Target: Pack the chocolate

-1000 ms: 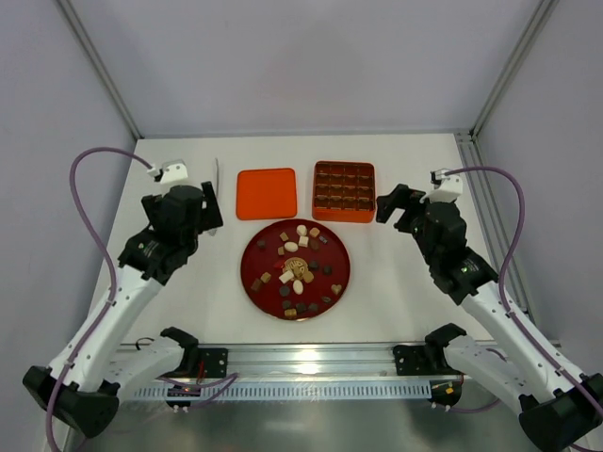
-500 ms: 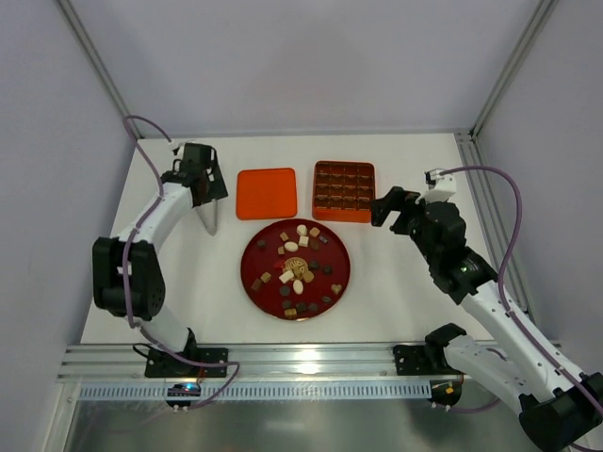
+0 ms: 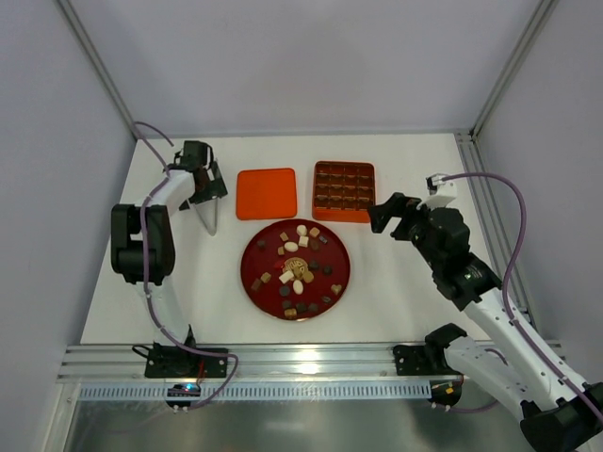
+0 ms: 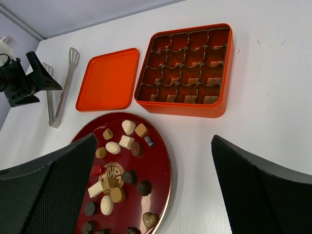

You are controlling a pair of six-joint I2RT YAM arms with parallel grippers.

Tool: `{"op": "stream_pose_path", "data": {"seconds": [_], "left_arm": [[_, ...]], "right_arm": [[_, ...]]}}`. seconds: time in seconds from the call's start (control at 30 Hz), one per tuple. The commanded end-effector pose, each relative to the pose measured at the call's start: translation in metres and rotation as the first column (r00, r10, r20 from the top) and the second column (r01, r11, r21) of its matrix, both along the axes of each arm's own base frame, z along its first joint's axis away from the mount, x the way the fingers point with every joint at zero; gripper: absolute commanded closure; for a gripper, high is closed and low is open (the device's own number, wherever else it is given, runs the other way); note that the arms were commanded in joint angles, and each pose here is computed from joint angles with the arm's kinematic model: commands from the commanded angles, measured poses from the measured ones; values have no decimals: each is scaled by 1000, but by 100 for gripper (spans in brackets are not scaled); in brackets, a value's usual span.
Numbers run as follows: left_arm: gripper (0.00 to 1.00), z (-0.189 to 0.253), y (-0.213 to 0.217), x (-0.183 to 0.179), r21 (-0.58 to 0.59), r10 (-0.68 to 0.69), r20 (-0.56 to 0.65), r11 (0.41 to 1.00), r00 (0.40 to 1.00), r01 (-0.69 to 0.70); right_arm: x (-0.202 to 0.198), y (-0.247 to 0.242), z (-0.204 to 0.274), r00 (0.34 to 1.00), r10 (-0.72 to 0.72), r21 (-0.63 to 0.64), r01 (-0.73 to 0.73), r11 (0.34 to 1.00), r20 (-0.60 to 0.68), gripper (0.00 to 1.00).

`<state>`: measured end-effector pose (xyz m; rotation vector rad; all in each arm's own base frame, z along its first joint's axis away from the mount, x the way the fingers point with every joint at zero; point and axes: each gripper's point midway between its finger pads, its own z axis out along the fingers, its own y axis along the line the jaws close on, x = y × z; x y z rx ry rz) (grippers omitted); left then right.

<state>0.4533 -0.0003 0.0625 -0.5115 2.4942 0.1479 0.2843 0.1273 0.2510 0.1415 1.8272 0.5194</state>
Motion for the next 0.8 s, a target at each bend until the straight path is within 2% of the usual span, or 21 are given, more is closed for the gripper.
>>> {"op": "stream_pose_path", "data": {"seconds": [0.0, 0.43, 0.6, 0.77], "left_arm": [[0, 7, 1, 20, -30, -7, 46, 1000, 999, 8], [4, -23, 2, 10, -22, -8, -52, 1000, 999, 7], [8, -30, -2, 3, -45, -7, -78, 999, 997, 3], [11, -31, 2, -1, -18, -19, -99, 1000, 995, 18]], "right_arm": [[-3, 2, 4, 1000, 8, 21, -8, 1000, 13, 0], [-4, 2, -6, 1000, 5, 22, -5, 1000, -9, 0], [-5, 2, -11, 1000, 7, 27, -6, 1000, -17, 0], [-6, 3, -16, 1000, 7, 37, -6, 999, -26, 0]]}}
